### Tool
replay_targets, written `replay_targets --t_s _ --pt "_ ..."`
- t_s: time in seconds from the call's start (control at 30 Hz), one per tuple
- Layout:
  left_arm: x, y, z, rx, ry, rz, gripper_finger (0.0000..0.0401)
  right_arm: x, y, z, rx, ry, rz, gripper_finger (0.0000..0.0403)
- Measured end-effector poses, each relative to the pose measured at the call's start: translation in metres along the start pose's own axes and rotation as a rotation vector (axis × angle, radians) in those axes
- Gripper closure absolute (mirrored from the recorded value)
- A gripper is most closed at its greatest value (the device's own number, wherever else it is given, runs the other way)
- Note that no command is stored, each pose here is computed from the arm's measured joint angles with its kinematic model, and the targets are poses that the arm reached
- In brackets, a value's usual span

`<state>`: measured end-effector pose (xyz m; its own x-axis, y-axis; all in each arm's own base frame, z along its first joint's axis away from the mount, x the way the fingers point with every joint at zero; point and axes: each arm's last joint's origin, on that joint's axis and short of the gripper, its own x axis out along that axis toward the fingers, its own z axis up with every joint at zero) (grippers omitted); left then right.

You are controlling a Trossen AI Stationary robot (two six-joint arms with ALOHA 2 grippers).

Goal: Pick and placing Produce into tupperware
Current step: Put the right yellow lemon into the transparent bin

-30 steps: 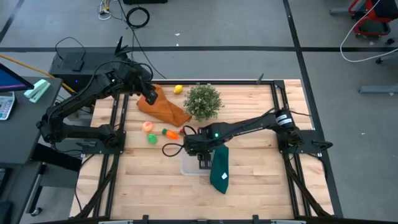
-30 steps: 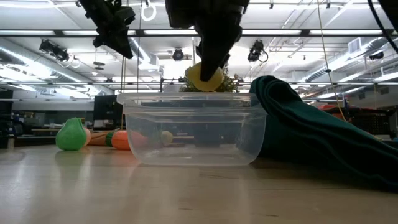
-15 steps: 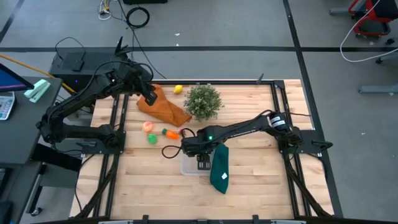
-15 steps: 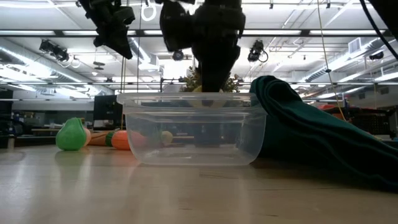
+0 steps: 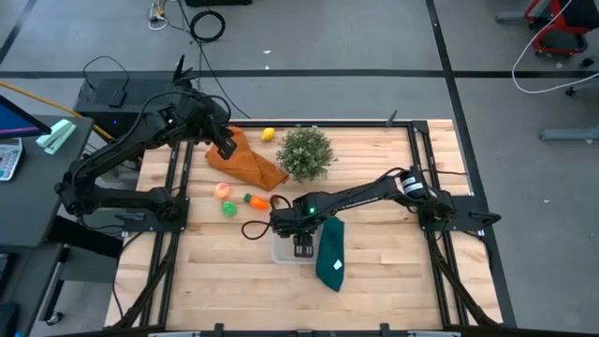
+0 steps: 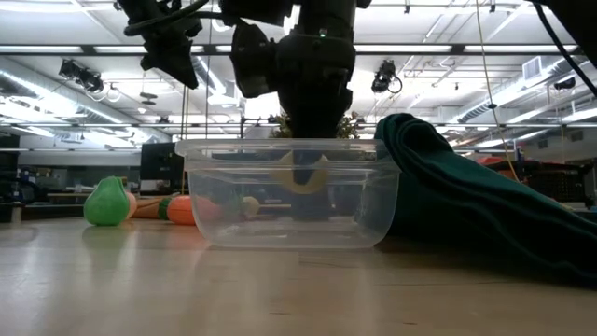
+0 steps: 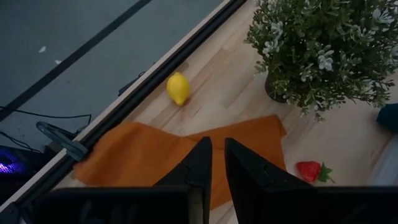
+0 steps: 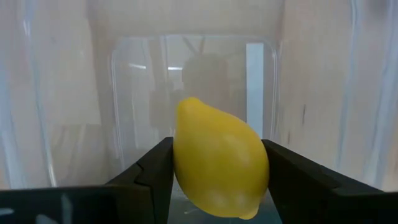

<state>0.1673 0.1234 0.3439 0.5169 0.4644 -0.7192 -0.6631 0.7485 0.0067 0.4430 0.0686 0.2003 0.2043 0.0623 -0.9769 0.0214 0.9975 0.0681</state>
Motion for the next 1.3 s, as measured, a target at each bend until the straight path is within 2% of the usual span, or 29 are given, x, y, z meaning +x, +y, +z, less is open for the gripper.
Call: replay_targets --t_s 0.57,1.3 --pt "0.0 0.0 0.0 0.002 0.001 0.0 0.0349 0.023 -0.002 -0.015 0.042 0.068 -0.011 0.0219" --pt "0.0 0.0 0.0 0.002 0.002 0.0 0.0347 0.024 -0.006 -0.017 0.06 0.088 -0.048 0.0218"
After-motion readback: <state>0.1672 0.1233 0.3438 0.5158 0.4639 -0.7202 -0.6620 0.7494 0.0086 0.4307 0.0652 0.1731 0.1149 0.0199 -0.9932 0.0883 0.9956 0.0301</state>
